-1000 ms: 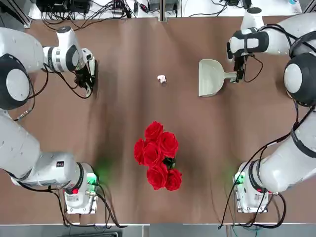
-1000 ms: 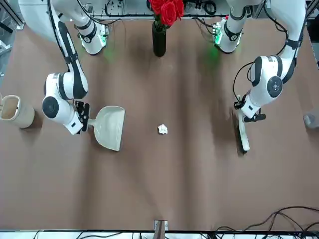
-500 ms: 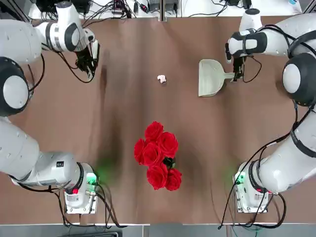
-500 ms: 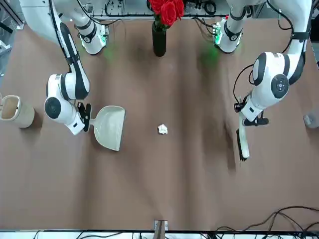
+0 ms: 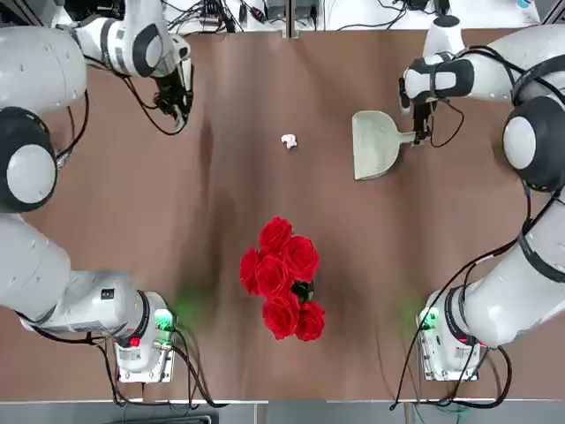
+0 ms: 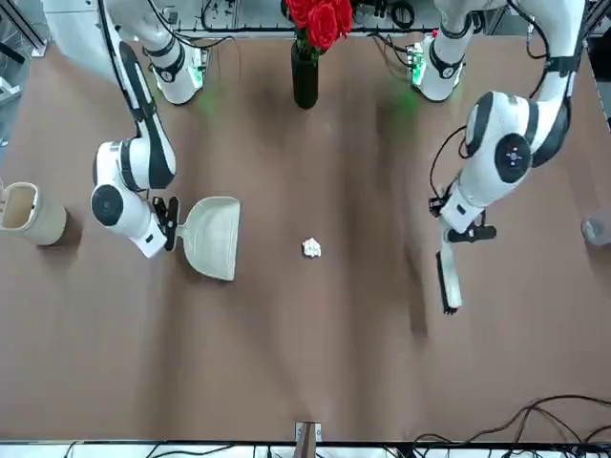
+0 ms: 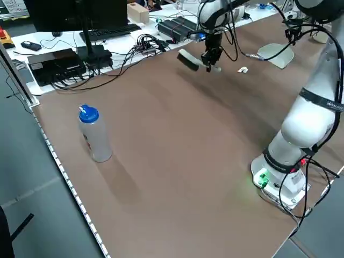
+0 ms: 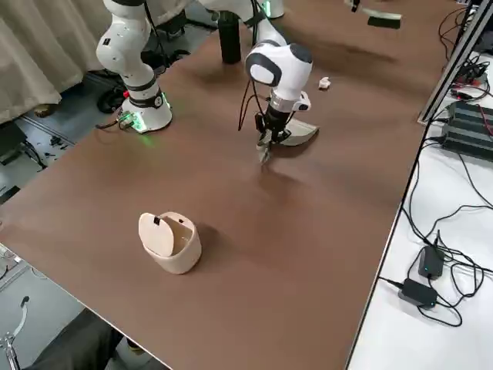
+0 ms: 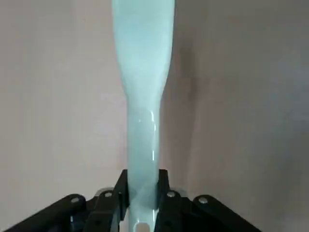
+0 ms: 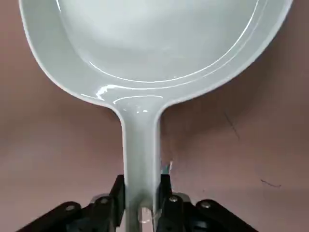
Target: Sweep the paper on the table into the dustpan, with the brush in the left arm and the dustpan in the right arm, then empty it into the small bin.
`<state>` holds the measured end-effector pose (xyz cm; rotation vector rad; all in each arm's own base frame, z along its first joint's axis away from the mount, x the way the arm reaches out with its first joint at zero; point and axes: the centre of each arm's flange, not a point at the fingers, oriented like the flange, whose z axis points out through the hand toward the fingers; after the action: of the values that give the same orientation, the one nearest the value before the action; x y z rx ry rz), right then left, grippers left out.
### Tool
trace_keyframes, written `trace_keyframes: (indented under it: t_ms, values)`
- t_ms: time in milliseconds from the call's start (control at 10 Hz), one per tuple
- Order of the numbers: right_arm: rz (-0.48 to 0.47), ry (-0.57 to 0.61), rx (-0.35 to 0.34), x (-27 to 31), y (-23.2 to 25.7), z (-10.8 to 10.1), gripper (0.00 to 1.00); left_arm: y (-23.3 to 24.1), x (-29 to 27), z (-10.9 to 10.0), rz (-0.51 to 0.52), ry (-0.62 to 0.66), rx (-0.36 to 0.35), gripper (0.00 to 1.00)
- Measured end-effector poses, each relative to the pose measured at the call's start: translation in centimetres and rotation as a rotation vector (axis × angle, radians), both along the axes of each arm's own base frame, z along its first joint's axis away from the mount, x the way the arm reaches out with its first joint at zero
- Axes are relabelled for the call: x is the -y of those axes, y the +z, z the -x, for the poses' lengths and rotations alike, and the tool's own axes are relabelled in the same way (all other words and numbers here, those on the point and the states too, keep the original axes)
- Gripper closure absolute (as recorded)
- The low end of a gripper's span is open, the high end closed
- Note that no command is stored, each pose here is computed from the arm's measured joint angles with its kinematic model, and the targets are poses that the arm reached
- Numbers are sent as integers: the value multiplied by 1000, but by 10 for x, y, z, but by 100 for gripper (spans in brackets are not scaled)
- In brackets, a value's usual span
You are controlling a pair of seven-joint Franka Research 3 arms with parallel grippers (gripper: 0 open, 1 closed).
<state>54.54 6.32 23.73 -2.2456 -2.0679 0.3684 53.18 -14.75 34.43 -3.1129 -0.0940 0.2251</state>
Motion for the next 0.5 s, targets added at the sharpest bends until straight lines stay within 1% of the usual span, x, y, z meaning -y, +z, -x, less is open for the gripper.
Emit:
trace_keyframes:
  t_ms: [300,500]
  values:
    - [3,0,4,-10,1,0,67,4,49,-8,26,-42,17,73]
    - [14,-12,18,-38,3,2,67,-1,106,-2,46,-123,13,73]
